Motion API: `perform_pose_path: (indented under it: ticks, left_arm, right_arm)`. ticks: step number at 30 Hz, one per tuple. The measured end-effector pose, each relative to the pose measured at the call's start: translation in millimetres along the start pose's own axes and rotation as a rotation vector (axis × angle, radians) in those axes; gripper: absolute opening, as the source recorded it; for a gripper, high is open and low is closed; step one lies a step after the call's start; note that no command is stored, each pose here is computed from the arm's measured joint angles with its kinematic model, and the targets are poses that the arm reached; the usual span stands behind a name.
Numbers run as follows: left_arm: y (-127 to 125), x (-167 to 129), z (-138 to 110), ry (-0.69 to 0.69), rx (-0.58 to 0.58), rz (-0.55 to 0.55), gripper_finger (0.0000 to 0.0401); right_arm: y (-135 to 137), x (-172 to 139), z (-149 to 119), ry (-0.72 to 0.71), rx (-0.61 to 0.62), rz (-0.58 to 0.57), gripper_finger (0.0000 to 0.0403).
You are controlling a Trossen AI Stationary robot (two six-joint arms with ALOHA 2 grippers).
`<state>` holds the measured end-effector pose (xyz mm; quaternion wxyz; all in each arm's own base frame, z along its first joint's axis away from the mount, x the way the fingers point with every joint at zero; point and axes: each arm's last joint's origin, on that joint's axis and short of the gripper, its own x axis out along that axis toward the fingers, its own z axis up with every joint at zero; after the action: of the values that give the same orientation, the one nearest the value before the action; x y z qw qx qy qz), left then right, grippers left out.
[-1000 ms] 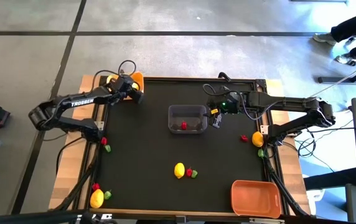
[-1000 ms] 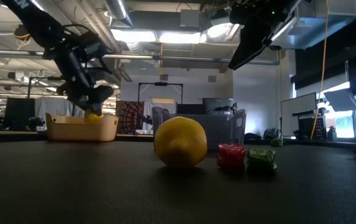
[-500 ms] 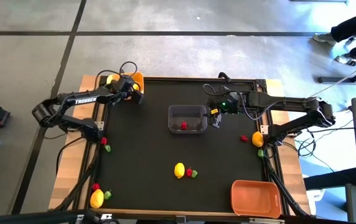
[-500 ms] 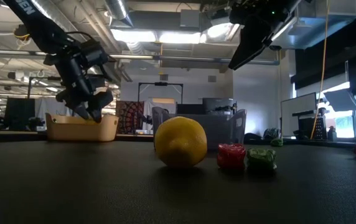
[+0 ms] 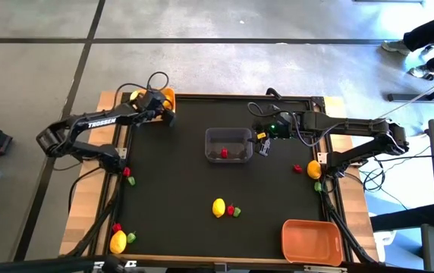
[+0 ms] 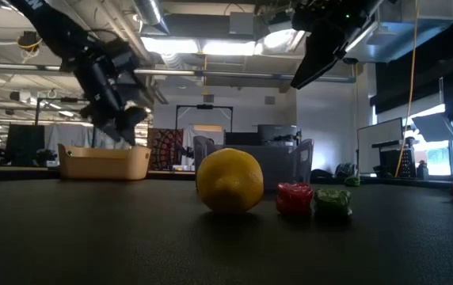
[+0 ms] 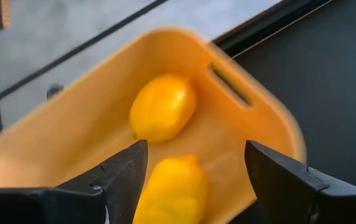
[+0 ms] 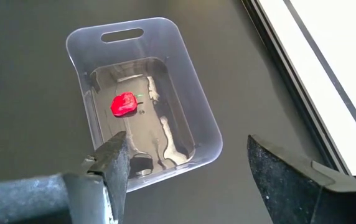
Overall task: Sort produce into baskets
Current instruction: Put the yellow lemon into the yellow bin
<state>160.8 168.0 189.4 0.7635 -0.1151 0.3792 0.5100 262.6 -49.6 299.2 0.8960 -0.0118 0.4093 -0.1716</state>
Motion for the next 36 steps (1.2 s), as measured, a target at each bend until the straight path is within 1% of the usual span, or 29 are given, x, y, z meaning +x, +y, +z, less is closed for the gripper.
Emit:
perform_pose_path:
  ticks: [3,5,8,10,14,19,27,31,36]
  left_arm:
    - [-6,-17,10,-0.047,0.041,-0.043,0.0260]
    - [-12,-31,15,-0.092,0.057,-0.093,0.0260]
    - [-23,-53,21,-0.171,0.078,-0.210,0.0261]
    - [-31,-67,25,-0.235,0.089,-0.310,0.0262]
    - [-46,-88,24,-0.311,0.126,-0.483,0.0262]
    - [-64,-102,18,-0.326,0.168,-0.620,0.0262]
    - [-89,-120,7,-0.331,0.222,-0.747,0.0262]
    - [-103,-125,3,-0.310,0.160,-0.811,0.0262]
    - [-128,-128,-7,-0.290,0.191,-0.882,0.0262]
  right_arm:
    - [0,0,0,0.000,0.002,0.000,0.0264]
    - [0,0,0,0.000,0.002,0.000,0.0264]
    - [0,0,0,0.000,0.003,0.000,0.0264]
    - [0,0,0,0.000,0.003,0.000,0.0264]
    - [0,0,0,0.000,0.003,0.000,0.0264]
    - [0,0,0,0.000,0.001,0.000,0.0264]
    - [0,0,0,0.000,-0.005,0.001,0.0264]
    - [2,0,0,-0.003,-0.007,0.056,0.0264]
    - [4,0,0,0.000,-0.029,0.139,0.0264]
